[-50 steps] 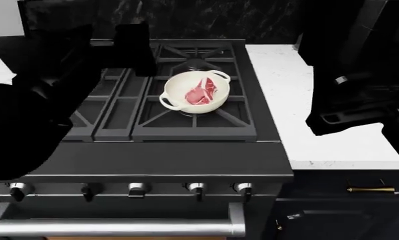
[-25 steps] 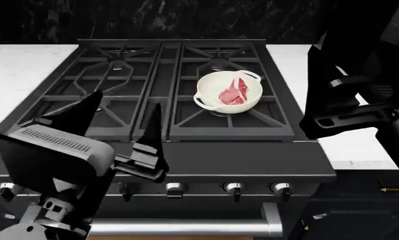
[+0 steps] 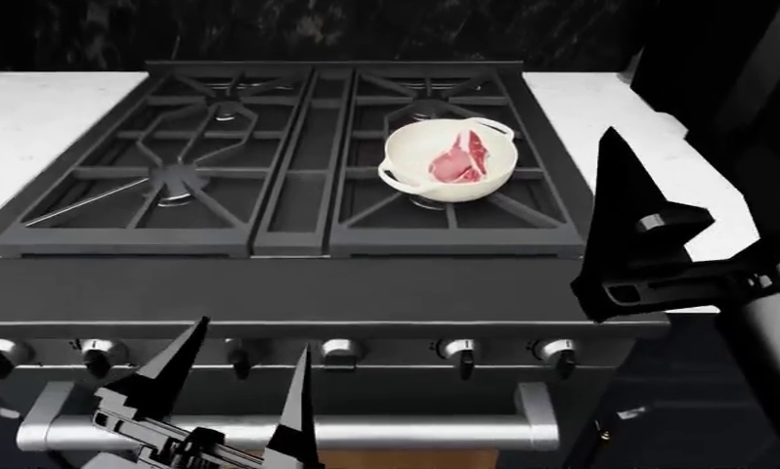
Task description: Frozen meat rests on a plate on the counter. Retrieve the meat and place it in a pot on a burner. Then turn the burner on.
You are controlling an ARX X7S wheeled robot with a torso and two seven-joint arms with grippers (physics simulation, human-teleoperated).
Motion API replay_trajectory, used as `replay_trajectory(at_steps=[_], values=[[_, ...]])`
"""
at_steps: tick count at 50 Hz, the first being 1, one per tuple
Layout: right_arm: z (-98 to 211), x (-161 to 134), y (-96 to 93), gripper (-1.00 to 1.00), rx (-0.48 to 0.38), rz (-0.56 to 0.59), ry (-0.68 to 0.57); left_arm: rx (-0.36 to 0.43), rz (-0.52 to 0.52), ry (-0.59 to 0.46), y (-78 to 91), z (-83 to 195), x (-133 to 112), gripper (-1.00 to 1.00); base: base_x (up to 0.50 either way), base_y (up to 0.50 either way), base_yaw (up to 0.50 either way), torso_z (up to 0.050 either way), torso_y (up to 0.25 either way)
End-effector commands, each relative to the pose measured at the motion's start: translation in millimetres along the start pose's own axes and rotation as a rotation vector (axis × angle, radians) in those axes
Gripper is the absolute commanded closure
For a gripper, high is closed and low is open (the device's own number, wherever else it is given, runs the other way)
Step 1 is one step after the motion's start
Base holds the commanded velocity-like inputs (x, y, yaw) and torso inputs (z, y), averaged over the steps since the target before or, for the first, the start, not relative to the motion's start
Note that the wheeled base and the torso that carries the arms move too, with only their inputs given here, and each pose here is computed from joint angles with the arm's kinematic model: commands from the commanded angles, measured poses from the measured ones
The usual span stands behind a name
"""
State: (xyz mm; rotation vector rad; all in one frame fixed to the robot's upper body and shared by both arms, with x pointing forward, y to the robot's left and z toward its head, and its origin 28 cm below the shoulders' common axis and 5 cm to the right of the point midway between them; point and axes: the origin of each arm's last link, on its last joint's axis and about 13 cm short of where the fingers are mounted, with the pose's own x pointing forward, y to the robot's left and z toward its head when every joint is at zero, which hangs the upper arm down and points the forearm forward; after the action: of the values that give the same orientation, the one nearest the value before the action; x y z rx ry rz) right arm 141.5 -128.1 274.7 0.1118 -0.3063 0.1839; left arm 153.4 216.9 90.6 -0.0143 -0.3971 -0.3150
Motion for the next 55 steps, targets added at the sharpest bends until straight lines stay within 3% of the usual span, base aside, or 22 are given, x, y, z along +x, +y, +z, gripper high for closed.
replay_trajectory(at_steps=[1, 9, 27, 55], values=[[-25, -7, 8.7, -1.00, 0.022, -0.034, -0.026, -0.030, 0.028, 0.035, -6.4, -29, -25, -1.00, 0.00, 0.00, 0.00, -0.050, 0.000], [-43, -15, 11.1, -1.00, -0.031, -0.092, 0.000, -0.028, 0.041, 0.041, -5.5, -34, -26, -1.00, 0.00, 0.00, 0.00, -0.050, 0.000], [-73, -30, -0.6, -1.00, -0.021, -0.194, 0.091, -0.015, 0.038, 0.058, -5.3, -37, -26, -1.00, 0.00, 0.00, 0.00, -0.050, 0.011], [-87, -31, -5.2, -1.00, -0.042, -0.184, 0.181, -0.026, 0.040, 0.070, -6.8, -39, -27, -1.00, 0.00, 0.00, 0.00, -0.050, 0.013]])
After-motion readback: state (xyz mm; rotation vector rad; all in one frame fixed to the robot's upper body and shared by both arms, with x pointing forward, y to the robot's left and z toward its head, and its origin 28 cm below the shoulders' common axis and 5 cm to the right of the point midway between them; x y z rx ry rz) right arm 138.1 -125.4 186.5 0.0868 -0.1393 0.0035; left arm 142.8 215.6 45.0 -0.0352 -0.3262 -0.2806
